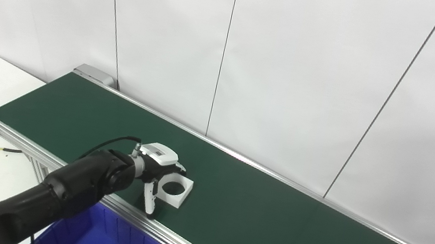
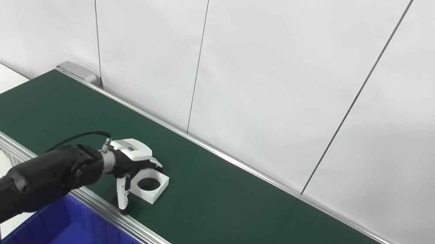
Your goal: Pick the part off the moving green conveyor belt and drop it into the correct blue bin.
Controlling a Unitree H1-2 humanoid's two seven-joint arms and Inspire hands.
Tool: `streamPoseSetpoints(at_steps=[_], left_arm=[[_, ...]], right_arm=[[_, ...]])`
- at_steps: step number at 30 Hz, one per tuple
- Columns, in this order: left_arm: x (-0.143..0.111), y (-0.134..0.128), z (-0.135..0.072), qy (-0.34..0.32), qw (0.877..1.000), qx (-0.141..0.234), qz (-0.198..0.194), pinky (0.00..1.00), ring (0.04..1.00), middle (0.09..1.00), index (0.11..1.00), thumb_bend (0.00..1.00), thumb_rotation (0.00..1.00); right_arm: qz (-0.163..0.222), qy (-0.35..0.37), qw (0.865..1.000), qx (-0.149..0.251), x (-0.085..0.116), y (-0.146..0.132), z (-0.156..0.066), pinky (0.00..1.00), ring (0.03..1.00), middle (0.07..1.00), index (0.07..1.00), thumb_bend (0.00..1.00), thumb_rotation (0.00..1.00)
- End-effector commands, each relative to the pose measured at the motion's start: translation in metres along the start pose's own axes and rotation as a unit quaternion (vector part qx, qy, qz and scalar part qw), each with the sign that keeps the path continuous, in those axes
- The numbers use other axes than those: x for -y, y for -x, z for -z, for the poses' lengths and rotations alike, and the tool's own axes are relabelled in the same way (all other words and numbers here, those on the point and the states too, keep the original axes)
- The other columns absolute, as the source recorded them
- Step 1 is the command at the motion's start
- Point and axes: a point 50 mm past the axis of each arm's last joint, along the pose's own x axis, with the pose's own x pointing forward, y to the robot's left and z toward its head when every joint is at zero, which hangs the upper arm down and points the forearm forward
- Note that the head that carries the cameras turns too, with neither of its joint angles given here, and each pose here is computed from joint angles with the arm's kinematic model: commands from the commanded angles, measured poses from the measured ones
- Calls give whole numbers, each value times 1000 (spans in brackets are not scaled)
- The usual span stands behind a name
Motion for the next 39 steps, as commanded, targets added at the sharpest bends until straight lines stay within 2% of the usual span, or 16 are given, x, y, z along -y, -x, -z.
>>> streamPoseSetpoints(at_steps=[1, 8, 9, 12, 13, 14, 15, 17, 25, 39], left_arm=[[-11, -1, -3, -7, 1000, -7, -10, 1000, 973, 941, 915, 954, 213], [-2, -12, -12, -10, 1000, -5, 4, 1000, 959, 930, 908, 940, 214], [0, -13, -12, -10, 1000, -1, -2, 1000, 959, 929, 908, 939, 214], [5, -18, -12, -12, 999, 14, -29, 1000, 896, 860, 846, 852, 139], [6, -18, -11, -11, 999, 18, -35, 974, 828, 780, 786, 782, 79], [6, -19, -10, -6, 999, 24, -47, 965, 805, 752, 765, 758, 59], [5, -19, -9, -3, 998, 29, -55, 922, 739, 607, 602, 617, 24], [3, -21, -7, -6, 997, 33, -72, 883, 689, 540, 477, 526, 3], [-6, -21, -3, -7, 995, 43, -93, 864, 659, 531, 450, 511, 0], [-6, -17, -13, -1, 993, 55, -104, 850, 633, 527, 448, 515, 0]], right_arm=[[5, -6, 999, 46, 1, -4, -13, 601, 702, 783, 846, 442, 742], [5, -8, 999, 46, -1, -4, -14, 600, 699, 783, 847, 444, 748], [5, -7, 999, 47, -1, -3, -14, 600, 698, 783, 847, 444, 748], [6, -7, 999, 47, -1, -3, -14, 601, 699, 783, 847, 455, 764], [6, -7, 999, 46, -1, -3, -14, 603, 703, 786, 848, 462, 768], [6, -8, 999, 46, -1, -3, -14, 604, 705, 787, 848, 465, 769], [6, -8, 999, 46, -1, -3, -14, 605, 704, 787, 848, 473, 773], [6, -11, 999, 45, -1, -3, -14, 606, 703, 788, 848, 471, 771], [8, -10, 999, 47, -2, -3, -15, 604, 701, 784, 846, 497, 783], [10, -7, 999, 48, 2, -2, -15, 594, 703, 784, 845, 497, 762]])
